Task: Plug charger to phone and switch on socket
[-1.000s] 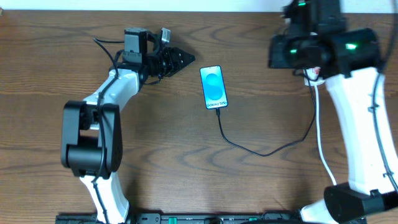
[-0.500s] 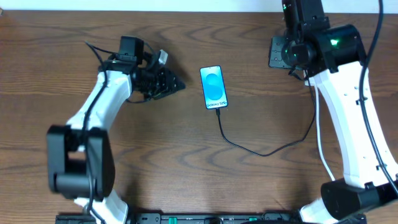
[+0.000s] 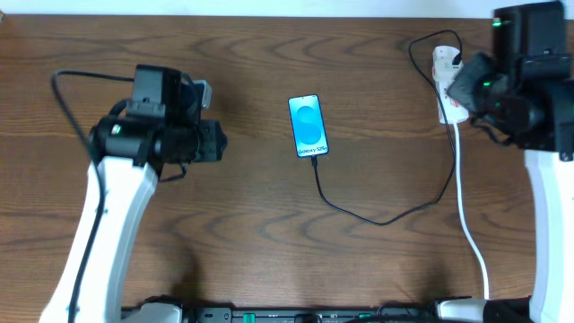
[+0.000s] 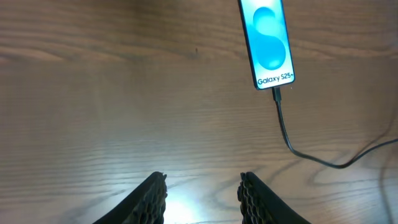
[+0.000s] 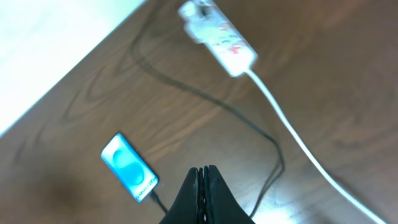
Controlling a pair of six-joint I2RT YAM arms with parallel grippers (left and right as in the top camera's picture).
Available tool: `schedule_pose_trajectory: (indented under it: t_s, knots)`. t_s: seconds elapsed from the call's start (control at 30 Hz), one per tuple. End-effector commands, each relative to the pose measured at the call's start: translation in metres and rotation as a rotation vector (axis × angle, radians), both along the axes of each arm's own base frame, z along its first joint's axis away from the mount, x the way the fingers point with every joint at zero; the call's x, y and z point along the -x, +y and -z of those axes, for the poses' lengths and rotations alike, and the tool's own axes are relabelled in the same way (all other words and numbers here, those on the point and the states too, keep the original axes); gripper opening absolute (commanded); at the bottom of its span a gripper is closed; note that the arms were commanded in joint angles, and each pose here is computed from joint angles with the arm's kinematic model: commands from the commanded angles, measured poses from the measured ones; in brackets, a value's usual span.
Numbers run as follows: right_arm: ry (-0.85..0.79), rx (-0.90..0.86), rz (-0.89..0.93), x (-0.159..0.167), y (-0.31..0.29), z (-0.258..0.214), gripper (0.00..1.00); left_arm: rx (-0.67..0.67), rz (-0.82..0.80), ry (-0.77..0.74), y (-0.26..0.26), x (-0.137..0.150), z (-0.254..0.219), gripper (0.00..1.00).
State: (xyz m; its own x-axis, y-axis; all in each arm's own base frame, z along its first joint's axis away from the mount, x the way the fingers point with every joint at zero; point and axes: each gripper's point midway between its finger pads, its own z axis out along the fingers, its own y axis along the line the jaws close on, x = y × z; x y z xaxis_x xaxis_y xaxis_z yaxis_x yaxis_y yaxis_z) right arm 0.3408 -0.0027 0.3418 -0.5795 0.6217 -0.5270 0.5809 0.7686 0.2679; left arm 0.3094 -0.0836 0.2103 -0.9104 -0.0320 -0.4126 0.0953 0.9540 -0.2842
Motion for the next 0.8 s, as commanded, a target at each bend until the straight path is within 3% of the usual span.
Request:
schedule_pose_trajectory:
  t_s: [0.0, 0.43, 0.77]
  knots:
    - [0.005, -0.082, 0.172, 0.002, -0.026, 0.006, 0.01, -0.083, -0.001, -0.087, 0.013, 0.014, -0.022, 0.41]
    - [0.077, -0.159, 0.28, 0.0, -0.063, 0.028, 0.01, -0.112, -0.011, -0.142, 0.029, 0.092, -0.058, 0.41]
    - [0.215, -0.154, 0.281, 0.024, -0.06, 0.045, 0.01, -0.112, -0.012, -0.143, 0.037, 0.139, -0.064, 0.42]
